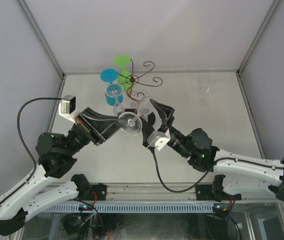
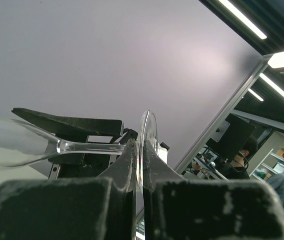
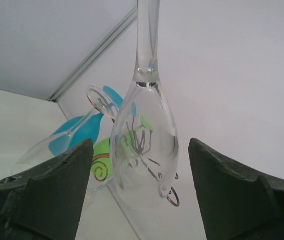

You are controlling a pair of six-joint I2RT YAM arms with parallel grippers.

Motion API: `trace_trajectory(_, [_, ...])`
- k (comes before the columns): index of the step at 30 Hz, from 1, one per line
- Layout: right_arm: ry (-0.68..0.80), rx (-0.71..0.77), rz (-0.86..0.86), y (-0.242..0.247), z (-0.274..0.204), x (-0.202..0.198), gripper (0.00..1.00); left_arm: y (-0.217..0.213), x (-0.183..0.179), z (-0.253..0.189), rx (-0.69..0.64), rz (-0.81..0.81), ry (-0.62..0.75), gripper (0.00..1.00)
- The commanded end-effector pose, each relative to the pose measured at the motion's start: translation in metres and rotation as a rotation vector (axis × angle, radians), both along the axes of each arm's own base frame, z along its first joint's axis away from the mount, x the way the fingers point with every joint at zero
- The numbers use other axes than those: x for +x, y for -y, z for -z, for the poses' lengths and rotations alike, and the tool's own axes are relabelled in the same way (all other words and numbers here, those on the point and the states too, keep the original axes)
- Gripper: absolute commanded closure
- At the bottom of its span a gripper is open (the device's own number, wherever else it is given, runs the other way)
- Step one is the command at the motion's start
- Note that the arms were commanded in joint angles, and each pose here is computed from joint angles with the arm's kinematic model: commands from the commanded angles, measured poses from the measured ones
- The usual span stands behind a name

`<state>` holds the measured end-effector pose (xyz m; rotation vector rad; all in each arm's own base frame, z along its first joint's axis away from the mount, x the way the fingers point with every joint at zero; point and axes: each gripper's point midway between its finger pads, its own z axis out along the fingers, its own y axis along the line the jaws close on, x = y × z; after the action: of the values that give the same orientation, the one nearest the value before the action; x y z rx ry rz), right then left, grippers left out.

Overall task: Place the wine glass upside down on the wine glass rack
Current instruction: Turn the wine glass upside down at the wine rack.

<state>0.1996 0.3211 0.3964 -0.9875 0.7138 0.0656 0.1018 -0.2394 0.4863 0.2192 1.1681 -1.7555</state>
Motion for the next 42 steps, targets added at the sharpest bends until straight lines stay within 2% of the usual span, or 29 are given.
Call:
trace_trajectory(1, [0.029, 0.075, -0.06, 0.01, -0.035, -0.017, 0.24, -0.006, -0.006, -0.012, -0.058, 0.007, 0.05, 1.0])
trace_trajectory(7, [0.053, 0.105, -0.201, 0.007, -0.05, -0.052, 0.28, -0.006, -0.007, -0.015, -0.067, 0.018, 0.047, 1.0])
trace_trajectory(12, [0.066, 0.148, -0.278, -0.002, -0.065, -0.07, 0.41, -0.005, -0.007, -0.015, -0.067, 0.024, 0.045, 1.0])
trace_trajectory(32, [0.057, 0.179, -0.204, -0.016, -0.074, -0.054, 0.76, -0.003, -0.007, -0.013, -0.068, 0.034, 0.039, 1.0])
trace_trajectory(36, [0.054, 0.18, -0.195, -0.016, -0.074, -0.052, 0.87, -0.004, -0.008, -0.013, -0.071, 0.032, 0.039, 1.0])
trace_trajectory(39, [0.053, 0.177, -0.195, -0.016, -0.073, -0.052, 1.0, -0.005, -0.008, -0.013, -0.074, 0.029, 0.041, 1.0])
trace_trajectory(42, [0.047, 0.186, -0.191, -0.014, -0.074, -0.052, 1.0, -0.006, -0.008, -0.013, -0.075, 0.028, 0.043, 0.95])
